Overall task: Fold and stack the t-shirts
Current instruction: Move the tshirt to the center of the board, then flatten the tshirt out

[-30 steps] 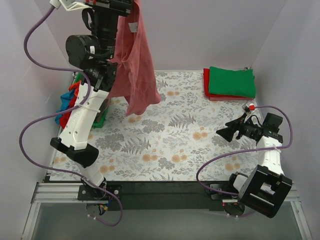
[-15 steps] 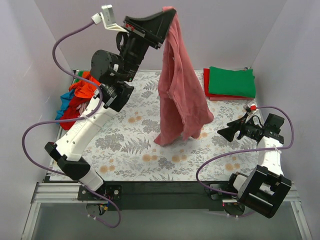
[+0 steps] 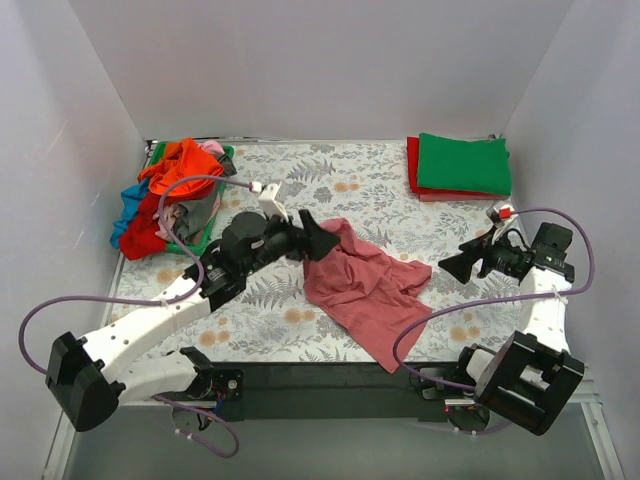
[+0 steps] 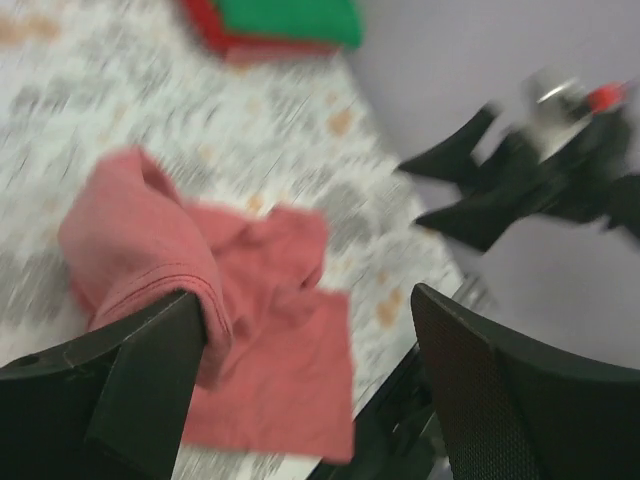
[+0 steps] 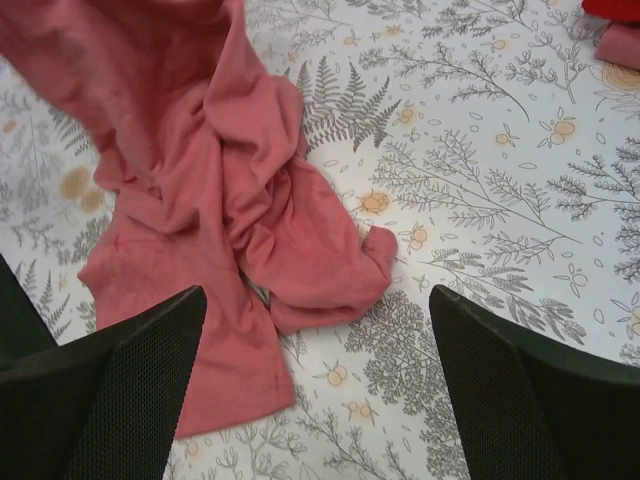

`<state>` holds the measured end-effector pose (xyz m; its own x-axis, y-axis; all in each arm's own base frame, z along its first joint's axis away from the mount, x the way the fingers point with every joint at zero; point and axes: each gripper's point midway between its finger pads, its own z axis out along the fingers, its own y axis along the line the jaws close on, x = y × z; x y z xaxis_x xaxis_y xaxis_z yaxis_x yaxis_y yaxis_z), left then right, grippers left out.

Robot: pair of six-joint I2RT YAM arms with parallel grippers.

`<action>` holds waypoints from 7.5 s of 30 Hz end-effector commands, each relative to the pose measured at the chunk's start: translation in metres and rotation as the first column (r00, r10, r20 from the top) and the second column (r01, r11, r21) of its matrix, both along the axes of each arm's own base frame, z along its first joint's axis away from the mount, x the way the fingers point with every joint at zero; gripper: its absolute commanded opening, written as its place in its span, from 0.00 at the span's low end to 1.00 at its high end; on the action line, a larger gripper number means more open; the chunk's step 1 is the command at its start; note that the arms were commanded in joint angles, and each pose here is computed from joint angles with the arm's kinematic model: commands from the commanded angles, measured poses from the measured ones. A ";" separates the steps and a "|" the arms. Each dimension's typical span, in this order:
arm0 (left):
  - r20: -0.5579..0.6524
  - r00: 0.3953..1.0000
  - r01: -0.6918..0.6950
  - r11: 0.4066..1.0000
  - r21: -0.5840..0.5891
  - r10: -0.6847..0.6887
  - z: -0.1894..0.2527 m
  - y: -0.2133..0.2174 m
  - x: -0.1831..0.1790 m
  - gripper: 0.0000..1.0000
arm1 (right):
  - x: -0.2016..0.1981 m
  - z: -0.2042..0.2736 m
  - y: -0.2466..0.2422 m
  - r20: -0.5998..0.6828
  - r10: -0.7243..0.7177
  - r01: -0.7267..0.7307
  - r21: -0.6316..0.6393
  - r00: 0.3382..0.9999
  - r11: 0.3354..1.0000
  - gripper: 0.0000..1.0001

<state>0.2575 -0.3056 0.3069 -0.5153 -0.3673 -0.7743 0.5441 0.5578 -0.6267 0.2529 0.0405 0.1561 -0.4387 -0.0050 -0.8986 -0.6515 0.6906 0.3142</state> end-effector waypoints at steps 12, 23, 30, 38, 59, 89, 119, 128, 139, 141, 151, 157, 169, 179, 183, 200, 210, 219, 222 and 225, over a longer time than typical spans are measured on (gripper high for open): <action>-0.528 0.757 -0.190 0.903 0.386 0.385 -0.184 0.115 -0.081 0.82 | -0.058 -0.025 0.084 -0.215 0.518 -0.559 -0.399 0.828 0.727 0.93; -0.471 0.687 -0.268 0.795 0.544 0.554 -0.180 0.155 -0.084 0.83 | -0.012 -0.040 0.095 -0.262 0.442 -0.512 -0.516 0.858 0.687 0.91; -0.499 0.762 -0.142 0.858 0.494 0.414 -0.185 0.134 -0.092 0.82 | 0.031 -0.039 0.104 -0.296 0.403 -0.500 -0.498 0.866 0.708 0.88; -0.566 0.742 -0.080 0.886 0.456 0.358 -0.217 0.112 -0.092 0.77 | 0.063 -0.052 0.106 -0.371 0.367 -0.504 -0.409 0.853 0.760 0.84; -0.408 0.787 -0.083 0.734 0.674 0.463 -0.242 0.126 -0.057 0.65 | 0.023 -0.024 0.135 -0.320 0.508 -0.599 -0.361 0.799 0.714 0.79; -0.276 0.918 -0.199 0.933 0.300 0.285 -0.138 0.128 -0.077 0.92 | -0.039 -0.094 0.118 -0.457 0.479 -0.661 -0.475 0.749 0.581 0.65; -0.258 0.965 0.034 0.960 0.277 0.040 -0.135 0.090 -0.089 0.90 | 0.238 0.104 0.239 0.241 0.131 0.003 -0.486 0.962 0.874 0.61; -0.278 0.958 0.068 0.895 0.441 0.065 -0.176 0.058 -0.043 0.84 | 0.102 0.055 0.137 0.051 0.316 -0.261 -0.450 0.947 0.854 0.77; -0.115 0.985 0.004 0.646 0.763 0.130 -0.221 -0.008 0.051 0.81 | 0.042 -0.009 0.118 -0.241 0.295 -0.343 -0.191 0.924 0.920 0.72; -0.090 0.987 -0.015 0.629 0.777 0.136 -0.219 -0.015 0.061 0.79 | 0.048 -0.011 0.126 -0.272 0.321 -0.367 -0.140 0.907 0.920 0.70; 0.000 0.979 -0.113 0.540 0.834 0.205 -0.232 -0.021 0.091 0.62 | 0.070 -0.032 0.153 -0.374 0.361 -0.417 -0.080 0.854 0.905 0.65; 0.020 0.978 -0.133 0.545 0.828 0.208 -0.223 -0.019 0.093 0.30 | 0.073 -0.047 0.178 -0.425 0.369 -0.449 -0.101 0.827 0.888 0.60; -0.033 0.983 -0.113 0.744 0.658 0.179 -0.156 -0.011 0.061 0.00 | 0.089 -0.058 0.170 -0.437 0.308 -0.412 -0.167 0.845 0.896 0.01; -0.142 0.985 -0.018 0.866 0.500 0.102 -0.128 0.002 0.022 0.00 | 0.074 -0.037 0.175 -0.406 0.339 -0.422 -0.133 0.848 0.897 0.42; -0.160 0.982 -0.005 0.870 0.492 0.096 -0.133 0.004 0.018 0.00 | 0.070 -0.052 0.184 -0.431 0.335 -0.443 -0.179 0.838 0.878 0.51; -0.183 0.972 -0.066 0.919 0.389 0.147 -0.108 0.051 0.002 0.00 | 0.105 -0.006 0.151 -0.223 0.181 -0.267 -0.468 0.958 0.842 0.01; 0.000 0.987 -0.155 0.950 0.271 0.160 0.000 0.090 -0.009 0.00 | 0.094 0.207 0.097 0.370 0.248 -0.011 -0.537 0.895 0.843 0.01; 0.245 0.965 -0.105 0.994 0.036 0.093 0.138 0.110 -0.060 0.00 | 0.058 0.311 0.042 0.640 0.146 0.298 -0.532 0.755 0.793 0.01; 0.262 0.963 -0.075 0.997 0.021 0.067 0.142 0.113 -0.072 0.00 | 0.040 0.339 0.027 0.707 0.127 0.389 -0.520 0.696 0.760 0.01; 0.265 0.964 -0.039 0.999 0.012 0.035 0.138 0.116 -0.086 0.00 | 0.021 0.363 0.018 0.756 0.108 0.443 -0.487 0.646 0.753 0.01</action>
